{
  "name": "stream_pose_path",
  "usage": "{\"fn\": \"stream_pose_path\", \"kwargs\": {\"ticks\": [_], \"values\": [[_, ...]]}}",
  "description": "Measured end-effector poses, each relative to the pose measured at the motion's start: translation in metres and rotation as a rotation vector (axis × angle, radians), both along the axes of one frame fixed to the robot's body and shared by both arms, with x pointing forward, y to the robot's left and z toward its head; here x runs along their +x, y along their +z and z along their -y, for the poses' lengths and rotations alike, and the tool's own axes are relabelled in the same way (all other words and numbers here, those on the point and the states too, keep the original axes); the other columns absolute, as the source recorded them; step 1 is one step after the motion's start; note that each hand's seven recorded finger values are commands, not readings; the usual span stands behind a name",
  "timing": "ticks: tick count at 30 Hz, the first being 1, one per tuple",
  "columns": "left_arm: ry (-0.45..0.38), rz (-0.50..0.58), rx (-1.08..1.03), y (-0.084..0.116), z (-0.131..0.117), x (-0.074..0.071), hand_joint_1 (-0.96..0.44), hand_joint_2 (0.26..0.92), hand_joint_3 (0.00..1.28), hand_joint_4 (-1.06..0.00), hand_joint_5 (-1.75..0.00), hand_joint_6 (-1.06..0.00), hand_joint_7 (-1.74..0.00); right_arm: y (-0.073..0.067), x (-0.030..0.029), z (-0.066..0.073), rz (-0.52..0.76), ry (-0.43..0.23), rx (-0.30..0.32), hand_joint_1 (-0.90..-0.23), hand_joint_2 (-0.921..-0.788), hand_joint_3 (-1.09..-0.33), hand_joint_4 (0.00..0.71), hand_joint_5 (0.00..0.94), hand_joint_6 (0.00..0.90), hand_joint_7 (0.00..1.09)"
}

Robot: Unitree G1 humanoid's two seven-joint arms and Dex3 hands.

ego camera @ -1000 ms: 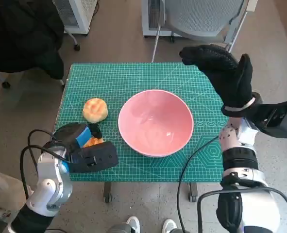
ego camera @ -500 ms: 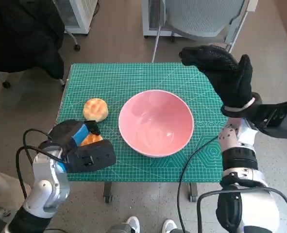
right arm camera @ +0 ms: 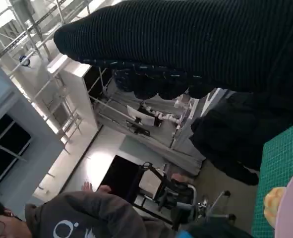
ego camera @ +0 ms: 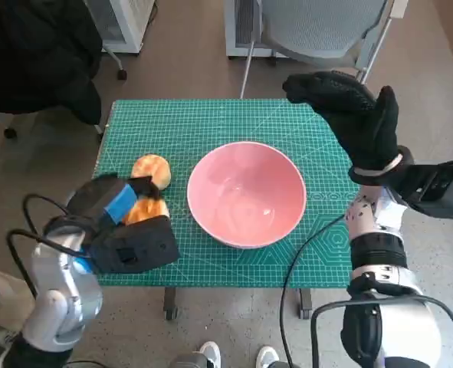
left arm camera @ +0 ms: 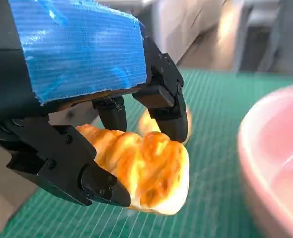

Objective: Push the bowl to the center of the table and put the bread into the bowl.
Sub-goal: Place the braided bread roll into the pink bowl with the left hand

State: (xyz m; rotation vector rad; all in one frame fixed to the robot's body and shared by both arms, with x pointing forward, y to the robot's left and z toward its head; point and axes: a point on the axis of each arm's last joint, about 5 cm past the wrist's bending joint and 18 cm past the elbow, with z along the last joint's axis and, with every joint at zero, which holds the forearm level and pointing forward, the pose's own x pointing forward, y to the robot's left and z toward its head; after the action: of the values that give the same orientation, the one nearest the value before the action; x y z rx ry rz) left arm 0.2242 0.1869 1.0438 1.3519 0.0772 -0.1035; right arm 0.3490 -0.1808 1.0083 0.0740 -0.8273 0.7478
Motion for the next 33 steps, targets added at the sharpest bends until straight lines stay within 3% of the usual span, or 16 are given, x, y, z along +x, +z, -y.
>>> {"fn": "stream_pose_path", "kwargs": {"ticks": [4, 9, 11, 16, 21, 23, 24, 26, 27, 28, 30, 32, 33], "values": [[-0.041, 0.071, -0.001, 0.018, 0.004, -0.001, 0.01, 0.713, 0.43, -0.67, -1.41, -0.74, -0.92, 0.000, 0.0000, 0.000, 0.000, 0.000, 0.000, -0.713, -0.921, -0.781, 0.193, 0.002, 0.263, 0.00], [-0.097, 0.144, 0.002, 0.039, 0.012, -0.002, 0.01, 0.689, 0.46, -0.70, -1.38, -0.73, -0.94, 0.000, 0.0000, 0.000, 0.000, 0.001, 0.000, -0.714, -0.921, -0.780, 0.195, 0.003, 0.264, 0.00], [-0.120, 0.171, 0.000, 0.046, 0.017, -0.001, 0.01, 0.687, 0.47, -0.70, -1.38, -0.73, -0.94, 0.000, 0.0000, 0.000, 0.000, 0.000, 0.001, -0.714, -0.921, -0.780, 0.196, 0.003, 0.264, 0.00], [-0.195, 0.254, 0.005, 0.062, 0.032, 0.000, 0.01, 0.756, 0.35, -0.67, -1.39, -0.75, -0.89, 0.000, 0.0000, -0.001, 0.001, 0.002, 0.001, -0.710, -0.921, -0.782, 0.196, 0.002, 0.265, 0.00], [-0.262, 0.295, 0.011, 0.062, 0.047, 0.008, 0.01, 0.764, 0.35, -0.63, -1.45, -0.75, -0.87, 0.000, -0.0001, 0.000, 0.006, 0.003, 0.000, -0.707, -0.921, -0.784, 0.195, 0.002, 0.265, 0.00], [-0.282, 0.290, 0.016, 0.059, 0.053, 0.014, 0.01, 0.744, 0.41, -0.59, -1.49, -0.73, -0.91, 0.000, -0.0003, 0.000, 0.008, 0.002, -0.001, -0.706, -0.921, -0.785, 0.195, 0.001, 0.265, 0.00], [-0.291, 0.282, 0.018, 0.056, 0.058, 0.018, 0.01, 0.746, 0.42, -0.59, -1.42, -0.68, -1.04, 0.000, -0.0005, 0.000, 0.008, 0.002, -0.001, -0.706, -0.921, -0.785, 0.195, 0.001, 0.265, 0.00], [-0.298, 0.265, 0.019, 0.053, 0.063, 0.023, 0.00, 0.788, 0.39, -0.56, -1.39, -0.60, -1.18, 0.000, -0.0006, 0.000, 0.008, 0.002, -0.002, -0.706, -0.921, -0.787, 0.195, 0.001, 0.264, 0.00], [-0.300, 0.255, 0.021, 0.051, 0.067, 0.027, 0.14, 0.763, 0.48, -0.52, -1.46, -0.52, -0.94, 0.000, -0.0008, 0.001, 0.009, 0.001, -0.002, -0.706, -0.921, -0.787, 0.194, 0.001, 0.264, 0.00], [-0.299, 0.243, 0.022, 0.050, 0.071, 0.031, 0.22, 0.723, 0.59, -0.50, -1.51, -0.51, -0.69, -0.001, -0.0011, 0.002, 0.010, -0.001, -0.001, -0.706, -0.921, -0.788, 0.194, 0.001, 0.264, 0.00], [-0.293, 0.217, 0.021, 0.048, 0.079, 0.037, 0.30, 0.691, 0.69, -0.46, -1.59, -0.48, -0.43, -0.001, -0.0013, 0.002, 0.012, -0.002, 0.003, -0.706, -0.921, -0.789, 0.194, 0.001, 0.264, 0.00], [-0.291, 0.199, 0.022, 0.048, 0.087, 0.042, 0.34, 0.678, 0.76, -0.42, -1.65, -0.48, -0.30, 0.000, -0.0013, 0.002, 0.015, -0.002, 0.003, -0.705, -0.921, -0.790, 0.194, 0.000, 0.263, 0.00], [-0.295, 0.189, 0.024, 0.049, 0.091, 0.045, 0.22, 0.736, 0.65, -0.40, -1.60, -0.44, -0.73, 0.000, -0.0013, 0.002, 0.017, -0.001, 0.003, -0.706, -0.921, -0.791, 0.193, 0.000, 0.263, 0.00]]}}
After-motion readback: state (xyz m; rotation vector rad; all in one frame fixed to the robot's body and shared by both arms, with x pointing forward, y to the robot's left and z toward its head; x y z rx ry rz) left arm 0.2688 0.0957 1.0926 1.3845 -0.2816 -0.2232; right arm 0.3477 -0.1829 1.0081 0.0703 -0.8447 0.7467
